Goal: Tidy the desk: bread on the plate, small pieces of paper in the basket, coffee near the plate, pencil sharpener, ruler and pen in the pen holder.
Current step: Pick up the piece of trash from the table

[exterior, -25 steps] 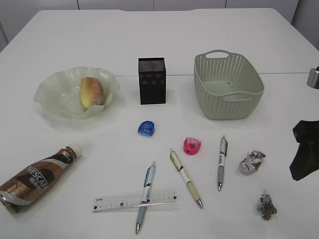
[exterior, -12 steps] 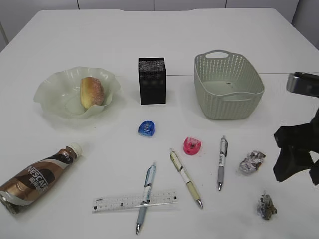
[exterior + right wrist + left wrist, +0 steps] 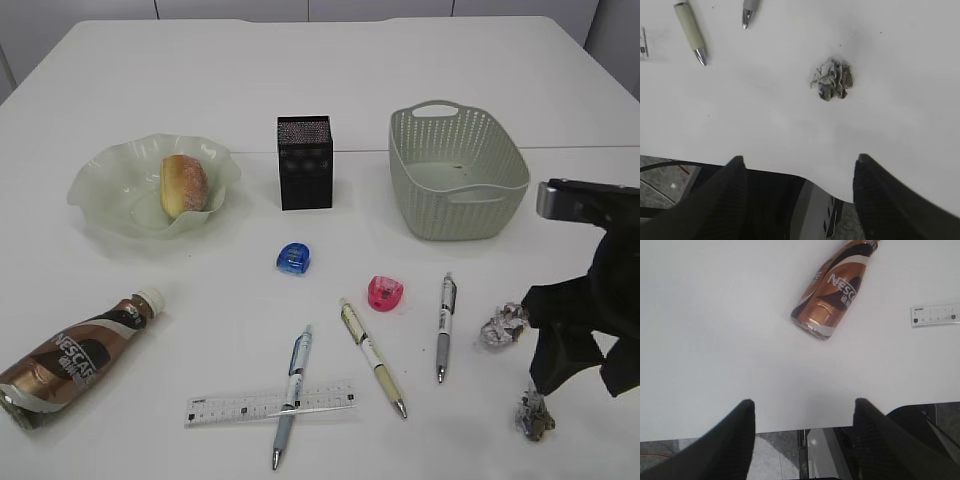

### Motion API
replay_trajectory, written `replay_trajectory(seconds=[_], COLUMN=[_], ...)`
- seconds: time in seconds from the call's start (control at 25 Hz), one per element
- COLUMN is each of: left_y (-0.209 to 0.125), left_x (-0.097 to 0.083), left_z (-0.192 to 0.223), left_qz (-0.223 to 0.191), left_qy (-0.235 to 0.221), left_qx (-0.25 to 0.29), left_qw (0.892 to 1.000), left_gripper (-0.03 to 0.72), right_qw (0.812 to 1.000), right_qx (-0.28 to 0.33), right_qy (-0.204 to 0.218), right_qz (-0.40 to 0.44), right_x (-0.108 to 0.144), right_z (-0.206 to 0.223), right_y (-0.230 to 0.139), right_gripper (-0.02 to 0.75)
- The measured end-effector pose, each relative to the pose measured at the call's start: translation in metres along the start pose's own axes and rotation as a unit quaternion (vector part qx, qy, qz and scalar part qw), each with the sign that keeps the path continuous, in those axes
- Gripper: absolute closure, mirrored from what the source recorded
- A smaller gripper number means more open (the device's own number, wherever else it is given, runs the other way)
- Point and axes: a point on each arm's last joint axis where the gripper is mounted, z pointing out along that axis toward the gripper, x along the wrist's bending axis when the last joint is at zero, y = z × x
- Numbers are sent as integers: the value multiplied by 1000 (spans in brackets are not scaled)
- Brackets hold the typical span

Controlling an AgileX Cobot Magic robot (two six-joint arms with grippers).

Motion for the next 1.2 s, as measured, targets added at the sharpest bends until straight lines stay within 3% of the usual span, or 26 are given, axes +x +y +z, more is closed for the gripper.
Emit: replay_trajectory(seconds=[0.28,0.6,1.2], left_y=[0,0,0], left_x=[0,0,0], left_z=[0,0,0], left_qz=[1,0,1], left_qy=[1,-1,-2], left_qx=[-1,-2,-2], left_qw=[1000,1000,1000], left_gripper=[243,244,249], right_qw=[999,999,997], right_qx=[51,32,59], right_qy=[-10,-18,-36], right_qz=[11,14,20], right_x=[-4,-7,-15], right_z=[29,52,96], right_y=[10,27,39], right_gripper=[248,248,248])
